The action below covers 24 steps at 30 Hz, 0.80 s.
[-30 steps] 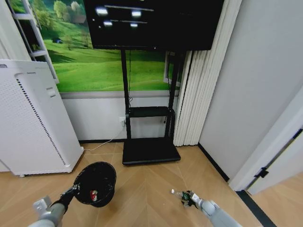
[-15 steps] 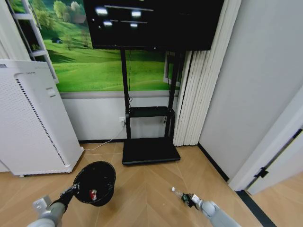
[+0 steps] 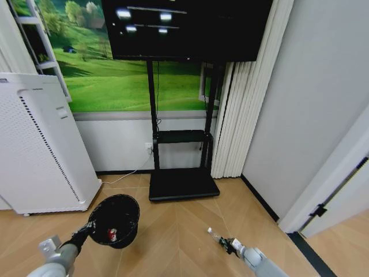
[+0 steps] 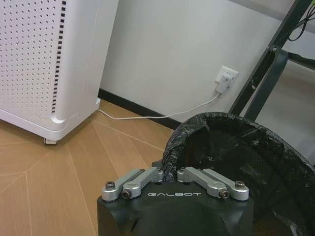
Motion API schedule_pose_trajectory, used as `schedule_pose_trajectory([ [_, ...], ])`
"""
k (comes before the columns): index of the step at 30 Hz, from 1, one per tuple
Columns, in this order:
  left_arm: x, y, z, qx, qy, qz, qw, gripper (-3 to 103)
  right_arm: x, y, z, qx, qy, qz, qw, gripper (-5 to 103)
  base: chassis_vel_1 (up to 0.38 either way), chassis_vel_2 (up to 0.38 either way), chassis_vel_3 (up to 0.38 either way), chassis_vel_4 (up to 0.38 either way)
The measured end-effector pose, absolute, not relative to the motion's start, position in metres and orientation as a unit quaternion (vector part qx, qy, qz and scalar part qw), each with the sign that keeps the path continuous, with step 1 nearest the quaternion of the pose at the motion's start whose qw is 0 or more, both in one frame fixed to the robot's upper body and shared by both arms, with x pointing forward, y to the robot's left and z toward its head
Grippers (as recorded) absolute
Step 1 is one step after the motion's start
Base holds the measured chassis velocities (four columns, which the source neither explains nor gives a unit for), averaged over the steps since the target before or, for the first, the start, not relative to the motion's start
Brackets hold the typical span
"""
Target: Pick up the trash bin and place the garbage on the floor into it.
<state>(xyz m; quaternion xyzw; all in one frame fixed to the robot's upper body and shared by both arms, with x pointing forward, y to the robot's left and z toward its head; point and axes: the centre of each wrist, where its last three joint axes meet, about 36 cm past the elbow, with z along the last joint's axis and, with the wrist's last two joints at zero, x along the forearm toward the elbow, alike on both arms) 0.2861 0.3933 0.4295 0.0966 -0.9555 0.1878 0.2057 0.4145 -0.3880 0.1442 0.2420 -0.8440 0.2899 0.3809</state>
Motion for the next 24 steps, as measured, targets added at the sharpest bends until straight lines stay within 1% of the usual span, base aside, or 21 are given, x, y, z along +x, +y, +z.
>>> schedule_pose_trajectory([
  [3, 0.286, 0.395, 0.429, 0.098, -0.955, 0.187, 0.207, 6, 0.417, -0.388, 0.15, 0.226, -0.857, 0.28, 0.369, 20, 0.0, 0.0, 0.0, 0.0],
  [6, 0.287, 0.397, 0.43, 0.099, -0.955, 0.188, 0.206, 6, 0.422, -0.372, 0.171, 0.171, -0.906, 0.203, 0.328, 20, 0.0, 0.0, 0.0, 0.0],
  [7, 0.287, 0.397, 0.43, 0.099, -0.955, 0.188, 0.206, 6, 0.422, -0.372, 0.171, 0.171, -0.906, 0.203, 0.328, 20, 0.0, 0.0, 0.0, 0.0],
  [8, 0.289, 0.398, 0.431, 0.098, -0.956, 0.187, 0.204, 6, 0.421, -0.373, 0.184, 0.154, -0.918, 0.18, 0.319, 20, 0.0, 0.0, 0.0, 0.0],
  [9, 0.294, 0.397, 0.43, 0.094, -0.957, 0.184, 0.205, 6, 0.419, -0.377, 0.205, 0.137, -0.932, 0.158, 0.296, 20, 0.0, 0.0, 0.0, 0.0],
  [10, 0.294, 0.397, 0.43, 0.094, -0.957, 0.184, 0.205, 6, 0.419, -0.377, 0.205, 0.137, -0.932, 0.158, 0.296, 20, 0.0, 0.0, 0.0, 0.0],
  [11, 0.299, 0.394, 0.43, 0.09, -0.958, 0.183, 0.204, 6, 0.415, -0.38, 0.228, 0.118, -0.946, 0.132, 0.273, 20, 0.0, 0.0, 0.0, 0.0],
  [12, 0.299, 0.394, 0.43, 0.09, -0.958, 0.183, 0.204, 6, 0.415, -0.38, 0.228, 0.118, -0.946, 0.132, 0.273, 20, 0.0, 0.0, 0.0, 0.0],
  [14, 0.309, 0.387, 0.427, 0.079, -0.959, 0.178, 0.207, 6, 0.399, -0.385, 0.254, 0.1, -0.959, 0.095, 0.246, 20, 0.0, 0.0, 0.0, 0.0],
  [15, 0.316, 0.381, 0.422, 0.07, -0.959, 0.175, 0.212, 6, 0.383, -0.389, 0.267, 0.089, -0.966, 0.071, 0.233, 20, 0.0, 0.0, 0.0, 0.0],
  [17, 0.319, 0.378, 0.42, 0.065, -0.959, 0.175, 0.215, 6, 0.377, -0.39, 0.271, 0.086, -0.968, 0.063, 0.228, 20, 0.0, 0.0, 0.0, 0.0],
  [19, 0.336, 0.363, 0.408, 0.048, -0.956, 0.176, 0.231, 6, 0.35, -0.388, 0.299, 0.075, -0.977, 0.02, 0.197, 20, 0.0, 0.0, 0.0, 0.0],
  [20, 0.336, 0.363, 0.408, 0.048, -0.956, 0.176, 0.231, 6, 0.35, -0.388, 0.299, 0.075, -0.977, 0.02, 0.197, 20, 0.0, 0.0, 0.0, 0.0],
  [22, 0.348, 0.352, 0.398, 0.03, -0.951, 0.18, 0.248, 6, 0.332, -0.375, 0.328, 0.078, -0.983, -0.011, 0.164, 20, 0.0, 0.0, 0.0, 0.0],
  [23, 0.348, 0.352, 0.398, 0.03, -0.951, 0.18, 0.248, 6, 0.332, -0.375, 0.328, 0.078, -0.983, -0.011, 0.164, 20, 0.0, 0.0, 0.0, 0.0],
  [24, 0.348, 0.35, 0.393, 0.023, -0.949, 0.187, 0.252, 6, 0.33, -0.366, 0.338, 0.088, -0.984, -0.022, 0.15, 20, 0.0, 0.0, 0.0, 0.0],
])
